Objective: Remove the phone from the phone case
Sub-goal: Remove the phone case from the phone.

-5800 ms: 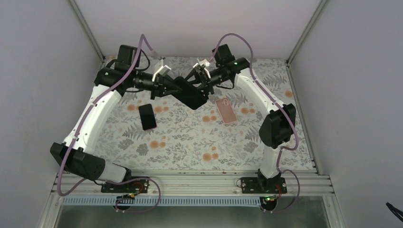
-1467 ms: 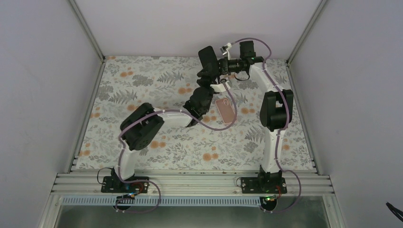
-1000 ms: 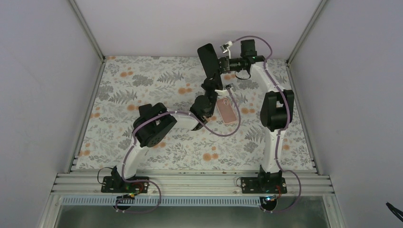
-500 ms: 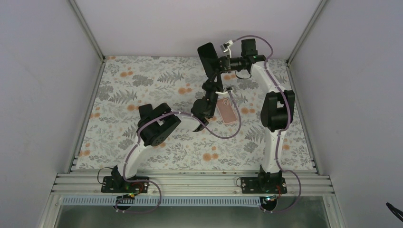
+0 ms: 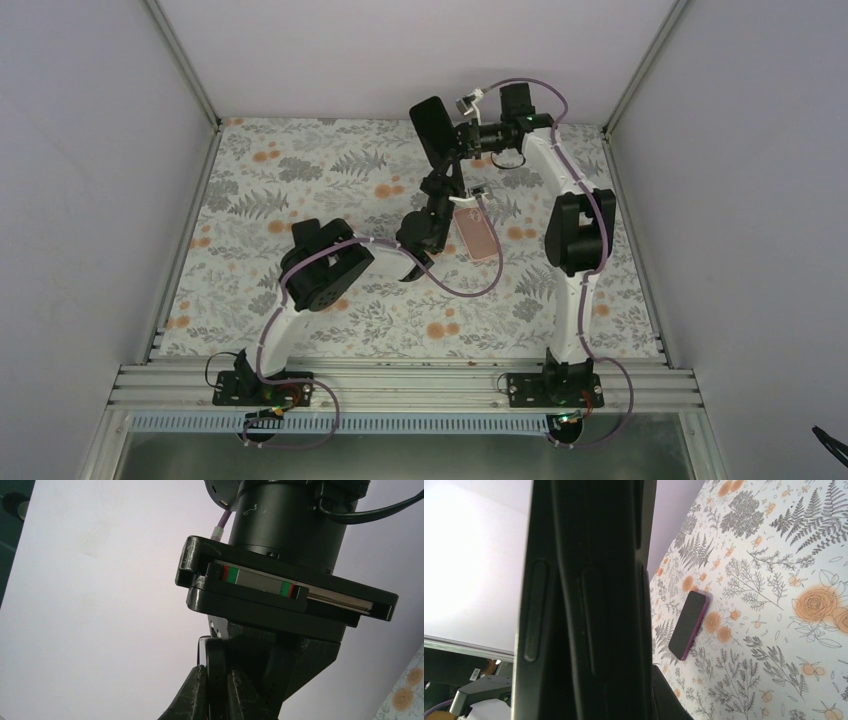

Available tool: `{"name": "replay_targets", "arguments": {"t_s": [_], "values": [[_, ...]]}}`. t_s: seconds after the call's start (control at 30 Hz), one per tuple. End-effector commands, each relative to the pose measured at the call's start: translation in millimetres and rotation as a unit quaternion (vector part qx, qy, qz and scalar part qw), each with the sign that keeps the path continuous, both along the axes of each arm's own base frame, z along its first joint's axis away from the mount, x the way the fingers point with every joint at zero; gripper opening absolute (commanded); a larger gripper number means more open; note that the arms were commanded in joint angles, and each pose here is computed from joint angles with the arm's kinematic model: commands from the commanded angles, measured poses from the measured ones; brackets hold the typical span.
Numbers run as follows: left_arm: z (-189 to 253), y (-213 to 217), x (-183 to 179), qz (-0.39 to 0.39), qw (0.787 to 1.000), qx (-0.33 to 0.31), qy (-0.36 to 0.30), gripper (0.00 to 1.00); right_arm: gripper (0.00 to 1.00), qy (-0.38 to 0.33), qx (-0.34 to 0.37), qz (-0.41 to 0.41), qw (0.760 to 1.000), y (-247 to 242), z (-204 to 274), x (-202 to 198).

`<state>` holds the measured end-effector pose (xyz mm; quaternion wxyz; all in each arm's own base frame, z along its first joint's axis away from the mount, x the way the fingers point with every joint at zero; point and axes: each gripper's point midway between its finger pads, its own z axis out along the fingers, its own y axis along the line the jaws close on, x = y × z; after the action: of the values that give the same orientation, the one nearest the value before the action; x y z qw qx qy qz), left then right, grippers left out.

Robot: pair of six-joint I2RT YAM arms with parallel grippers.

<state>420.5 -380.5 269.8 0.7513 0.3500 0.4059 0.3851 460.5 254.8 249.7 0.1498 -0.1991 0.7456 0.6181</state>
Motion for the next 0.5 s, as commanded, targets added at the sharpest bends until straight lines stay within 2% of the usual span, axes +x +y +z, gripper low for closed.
{"name": "replay_targets", "arguments": {"t_s": [0.0, 0.47], "values": [[60.3, 52.4, -6.6, 0.06, 0.994, -0.081, -0.044, 0.02, 0.03, -0.027, -0.025, -0.031, 0.999, -26.3, -12.6, 20.4], [70.0, 48.1, -17.8, 0.026, 0.993, -0.111, 0.009, 0.02, 0.03, -0.073, -0.079, -0.084, 0.991, -49.0, -20.9, 49.8]]}}
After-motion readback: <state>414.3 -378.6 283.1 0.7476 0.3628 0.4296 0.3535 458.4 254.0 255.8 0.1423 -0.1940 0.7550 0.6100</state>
